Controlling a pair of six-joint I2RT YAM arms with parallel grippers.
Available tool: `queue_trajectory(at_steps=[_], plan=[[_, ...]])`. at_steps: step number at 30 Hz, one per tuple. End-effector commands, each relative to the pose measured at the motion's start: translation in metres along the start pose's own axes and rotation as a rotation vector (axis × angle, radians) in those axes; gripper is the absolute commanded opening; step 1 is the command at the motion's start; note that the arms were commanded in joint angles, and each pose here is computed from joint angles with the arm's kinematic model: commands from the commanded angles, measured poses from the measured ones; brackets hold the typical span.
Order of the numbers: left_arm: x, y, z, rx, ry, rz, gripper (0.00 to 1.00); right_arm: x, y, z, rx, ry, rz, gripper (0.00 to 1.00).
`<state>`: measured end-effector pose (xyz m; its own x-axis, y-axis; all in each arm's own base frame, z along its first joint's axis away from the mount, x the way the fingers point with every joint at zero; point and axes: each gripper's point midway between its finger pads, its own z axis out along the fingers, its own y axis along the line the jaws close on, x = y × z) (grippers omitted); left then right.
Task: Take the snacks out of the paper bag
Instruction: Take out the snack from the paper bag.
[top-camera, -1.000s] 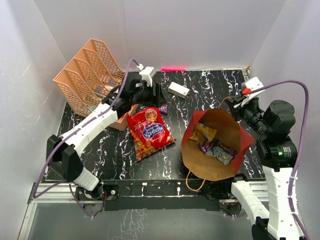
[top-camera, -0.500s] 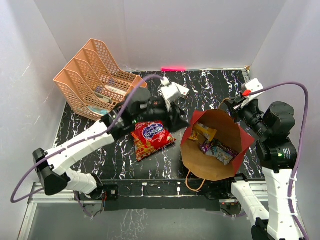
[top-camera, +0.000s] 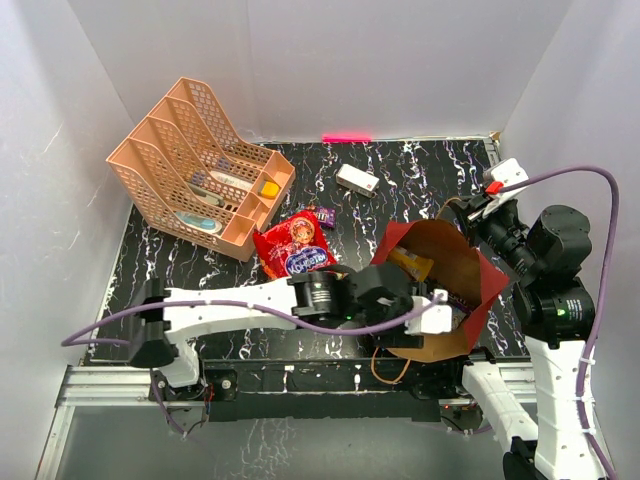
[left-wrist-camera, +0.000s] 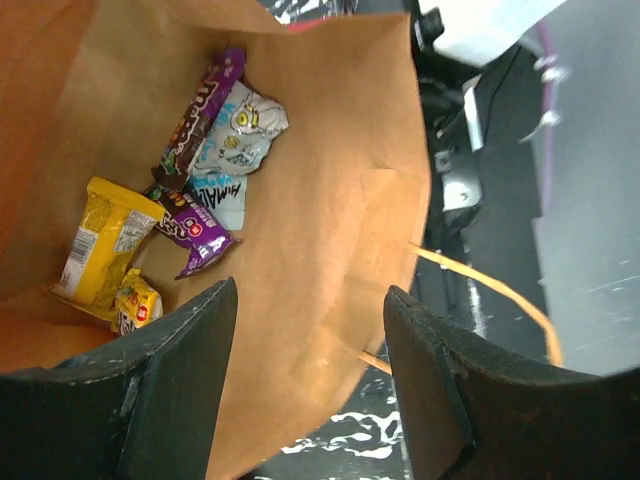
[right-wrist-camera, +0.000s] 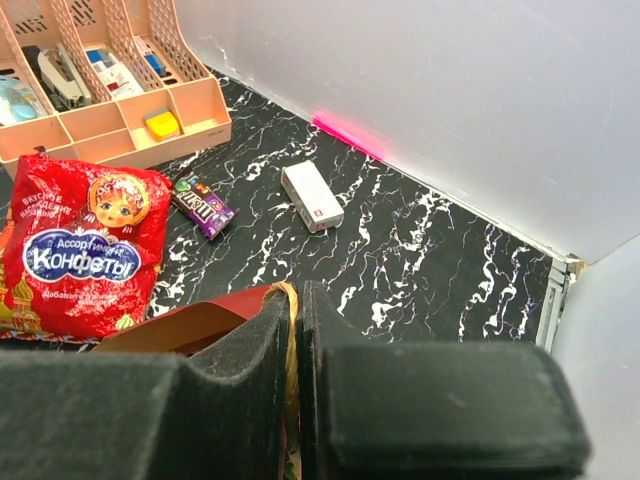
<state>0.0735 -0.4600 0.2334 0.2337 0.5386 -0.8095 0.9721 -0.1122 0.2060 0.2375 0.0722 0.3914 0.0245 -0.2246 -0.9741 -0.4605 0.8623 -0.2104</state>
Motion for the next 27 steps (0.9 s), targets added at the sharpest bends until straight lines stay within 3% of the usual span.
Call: queue_trajectory(at_steps=[1, 7, 12, 22, 27], plan=[[0.013, 0.019, 0.006, -0.047, 0.144, 0.158, 0.58, -0.034, -0.001, -0.006, 0.008, -0.117, -0.037, 0.08], [0.055, 0.041, 0.05, -0.098, 0.353, 0.264, 0.58, -0.037, -0.001, -0.009, 0.009, -0.119, -0.043, 0.08], [0.076, 0.064, 0.067, -0.196, 0.451, 0.296, 0.59, -0.038, -0.001, -0.01, 0.007, -0.117, -0.05, 0.08], [0.103, 0.104, 0.074, -0.284, 0.499, 0.246, 0.61, -0.044, 0.002, -0.014, -0.001, -0.131, -0.055, 0.08], [0.09, 0.109, 0.063, -0.319, 0.429, 0.216, 0.58, -0.044, 0.001, -0.014, 0.003, -0.128, -0.061, 0.08]])
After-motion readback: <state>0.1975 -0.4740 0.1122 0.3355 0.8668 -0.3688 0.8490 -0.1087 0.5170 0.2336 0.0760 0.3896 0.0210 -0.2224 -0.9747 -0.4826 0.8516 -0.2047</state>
